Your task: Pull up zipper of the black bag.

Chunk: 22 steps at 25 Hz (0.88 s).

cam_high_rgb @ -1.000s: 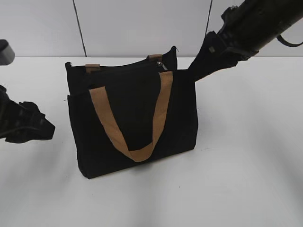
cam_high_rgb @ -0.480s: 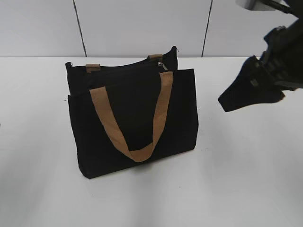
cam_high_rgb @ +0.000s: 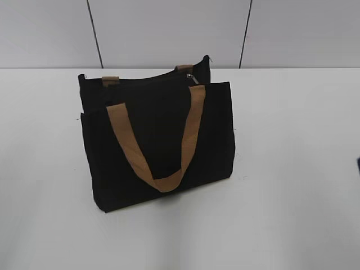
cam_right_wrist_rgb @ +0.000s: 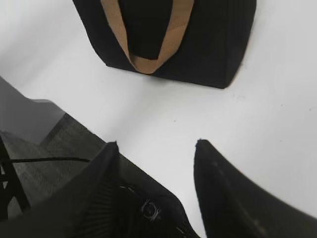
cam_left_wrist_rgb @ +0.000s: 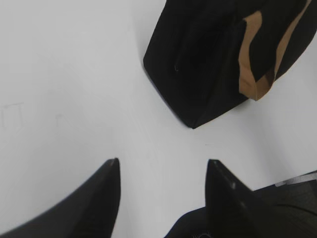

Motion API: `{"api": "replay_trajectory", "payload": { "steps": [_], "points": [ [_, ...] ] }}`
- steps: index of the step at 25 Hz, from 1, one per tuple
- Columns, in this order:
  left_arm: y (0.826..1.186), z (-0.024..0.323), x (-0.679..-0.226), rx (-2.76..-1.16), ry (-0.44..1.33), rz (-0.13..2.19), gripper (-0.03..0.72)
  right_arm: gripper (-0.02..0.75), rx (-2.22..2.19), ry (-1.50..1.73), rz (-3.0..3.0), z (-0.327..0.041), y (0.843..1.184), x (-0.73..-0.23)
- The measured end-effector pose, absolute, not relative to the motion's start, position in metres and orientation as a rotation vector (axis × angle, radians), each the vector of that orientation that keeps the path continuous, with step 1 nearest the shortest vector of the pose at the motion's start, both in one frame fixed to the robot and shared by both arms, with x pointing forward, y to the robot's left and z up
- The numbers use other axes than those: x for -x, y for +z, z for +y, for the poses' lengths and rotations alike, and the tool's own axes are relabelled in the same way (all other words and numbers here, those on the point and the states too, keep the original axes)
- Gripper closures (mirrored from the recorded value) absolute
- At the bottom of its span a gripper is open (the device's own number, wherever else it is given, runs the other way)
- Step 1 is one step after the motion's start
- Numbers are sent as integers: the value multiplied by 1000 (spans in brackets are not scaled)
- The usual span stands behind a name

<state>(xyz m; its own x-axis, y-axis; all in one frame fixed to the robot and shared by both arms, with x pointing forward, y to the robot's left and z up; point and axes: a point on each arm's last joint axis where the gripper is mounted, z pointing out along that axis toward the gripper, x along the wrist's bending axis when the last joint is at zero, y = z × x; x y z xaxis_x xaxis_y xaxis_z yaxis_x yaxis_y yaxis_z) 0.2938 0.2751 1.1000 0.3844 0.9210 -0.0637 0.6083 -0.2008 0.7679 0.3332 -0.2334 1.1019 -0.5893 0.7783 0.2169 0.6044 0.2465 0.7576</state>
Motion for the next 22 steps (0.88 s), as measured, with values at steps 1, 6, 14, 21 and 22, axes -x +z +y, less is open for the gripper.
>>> {"api": "replay_trajectory", "payload": {
  "steps": [1, 6, 14, 21, 22],
  "points": [
    [1101, 278, -288, -1898, 552, 1306, 274, 356, -1311, 1268, 2277, -238, 1100, -323],
    [1094, 289, -266, -1851, 569, 1288, 274, 356, -1323, 1279, 2102, -259, 1094, -276],
    [1081, 302, -238, -1730, 612, 1232, 274, 356, -1268, 1256, 1849, -291, 1084, -217],
    [1062, 305, -232, -1694, 630, 1207, 274, 357, -1336, 1139, 1815, -301, 1073, -213],
    [1060, 305, -231, -1692, 631, 1205, 274, 357, -1345, 1124, 1821, -302, 1070, -215]
  ]
}}
